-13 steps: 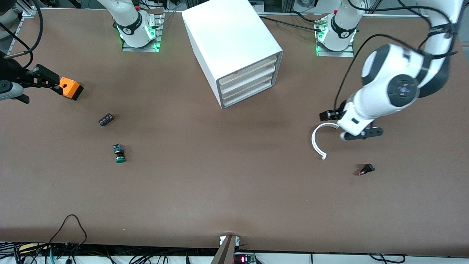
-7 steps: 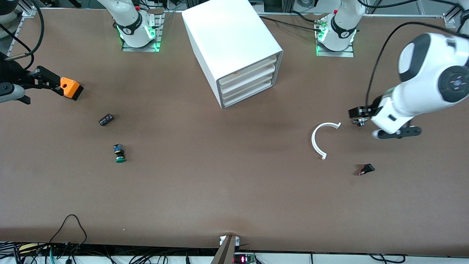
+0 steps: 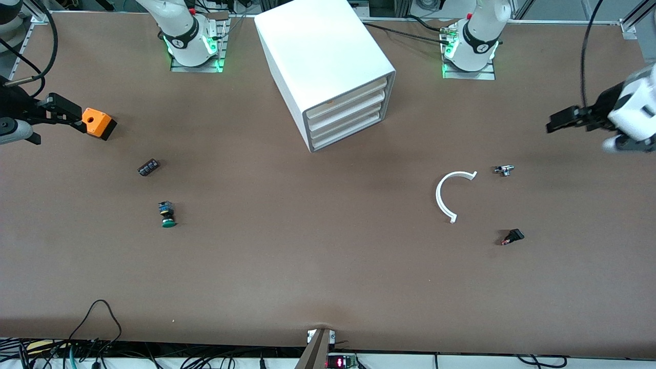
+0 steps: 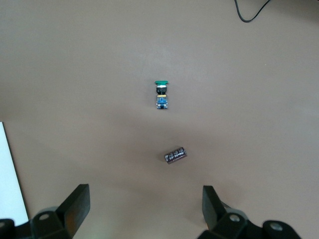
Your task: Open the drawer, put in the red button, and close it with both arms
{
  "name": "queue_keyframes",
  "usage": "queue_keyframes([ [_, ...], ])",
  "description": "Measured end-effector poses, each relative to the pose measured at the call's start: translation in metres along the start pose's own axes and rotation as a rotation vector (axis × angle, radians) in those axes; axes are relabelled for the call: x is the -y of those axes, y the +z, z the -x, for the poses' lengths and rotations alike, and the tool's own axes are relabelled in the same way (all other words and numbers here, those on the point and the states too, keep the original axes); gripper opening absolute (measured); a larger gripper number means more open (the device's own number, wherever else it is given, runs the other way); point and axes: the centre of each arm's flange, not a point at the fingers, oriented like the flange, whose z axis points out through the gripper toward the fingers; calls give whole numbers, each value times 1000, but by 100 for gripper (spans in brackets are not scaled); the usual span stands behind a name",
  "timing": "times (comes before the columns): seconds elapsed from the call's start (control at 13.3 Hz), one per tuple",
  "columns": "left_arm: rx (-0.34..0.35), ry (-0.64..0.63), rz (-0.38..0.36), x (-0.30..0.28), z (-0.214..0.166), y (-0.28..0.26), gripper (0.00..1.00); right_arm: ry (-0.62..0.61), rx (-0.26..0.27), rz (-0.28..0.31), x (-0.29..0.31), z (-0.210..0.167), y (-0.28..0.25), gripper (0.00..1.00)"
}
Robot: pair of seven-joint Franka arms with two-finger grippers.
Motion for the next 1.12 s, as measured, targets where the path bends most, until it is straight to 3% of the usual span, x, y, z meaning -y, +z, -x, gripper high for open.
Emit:
queue_keyframes([
  [0.3, -5, 2, -19, 9, 25, -18, 100, -1, 1, 0, 1, 0, 0, 100],
  [0.6, -36, 17, -104, 6, 37, -34, 100, -2, 1, 0, 1, 0, 0, 100],
  [1.12, -57, 30, -99, -1, 40, -41, 100, -2, 1, 0, 1, 0, 0, 100],
])
